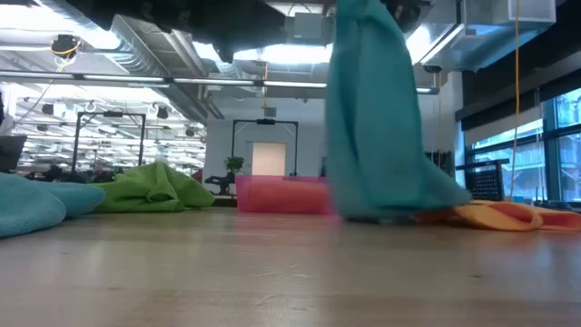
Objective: Roll microfiber towels into tight, uniform cylinder then place into a basket
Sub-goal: Roll the left blue microfiber cloth
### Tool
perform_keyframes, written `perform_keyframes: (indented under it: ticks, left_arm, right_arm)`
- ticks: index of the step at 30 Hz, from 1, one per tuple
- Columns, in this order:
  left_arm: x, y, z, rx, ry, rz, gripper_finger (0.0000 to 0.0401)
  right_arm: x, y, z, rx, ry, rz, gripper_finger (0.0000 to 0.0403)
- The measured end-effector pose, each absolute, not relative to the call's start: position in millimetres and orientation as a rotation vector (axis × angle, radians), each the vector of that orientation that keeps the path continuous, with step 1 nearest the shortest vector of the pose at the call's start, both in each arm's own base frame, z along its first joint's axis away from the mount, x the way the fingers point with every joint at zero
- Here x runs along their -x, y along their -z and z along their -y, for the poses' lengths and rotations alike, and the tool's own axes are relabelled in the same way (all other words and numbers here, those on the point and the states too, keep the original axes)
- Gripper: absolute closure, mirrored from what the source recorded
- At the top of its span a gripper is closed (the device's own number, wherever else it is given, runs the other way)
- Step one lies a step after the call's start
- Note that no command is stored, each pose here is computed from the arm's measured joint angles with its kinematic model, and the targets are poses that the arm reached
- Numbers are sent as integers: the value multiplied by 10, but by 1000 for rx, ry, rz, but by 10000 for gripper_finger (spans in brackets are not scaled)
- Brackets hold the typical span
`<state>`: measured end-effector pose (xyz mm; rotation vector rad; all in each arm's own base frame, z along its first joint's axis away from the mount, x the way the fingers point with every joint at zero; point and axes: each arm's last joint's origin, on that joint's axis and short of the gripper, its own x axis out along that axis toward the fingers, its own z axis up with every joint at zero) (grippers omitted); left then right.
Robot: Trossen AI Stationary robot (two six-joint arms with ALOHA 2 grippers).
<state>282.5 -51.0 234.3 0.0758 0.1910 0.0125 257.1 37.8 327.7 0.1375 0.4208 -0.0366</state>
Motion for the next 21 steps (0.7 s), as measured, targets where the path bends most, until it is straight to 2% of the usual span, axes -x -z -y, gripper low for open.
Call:
perform_keyframes:
  ticks: [5, 10, 14, 18, 21]
  left_arm:
    - [-2865, -2415, 534, -110, -79, -81, 210]
    - [-2899, -2472, 594, -268, -146, -4, 211]
    - [-2940, -2554, 609, -412, -164, -18, 212]
    - [-2974, -2633, 596, -653, -246, -76, 212]
    - [-3011, -2687, 595, -807, -239, -135, 212]
  right_arm:
    - [-2592, -3295, -385, -142, 41, -399, 402]
    - [-2662, -3216, -380, -154, 54, -431, 401]
    - [-2715, -3158, -367, -158, 61, -453, 400]
    - [-2744, -3124, -374, -159, 54, -466, 400]
    - [-2754, -3120, -380, -172, 42, -466, 400]
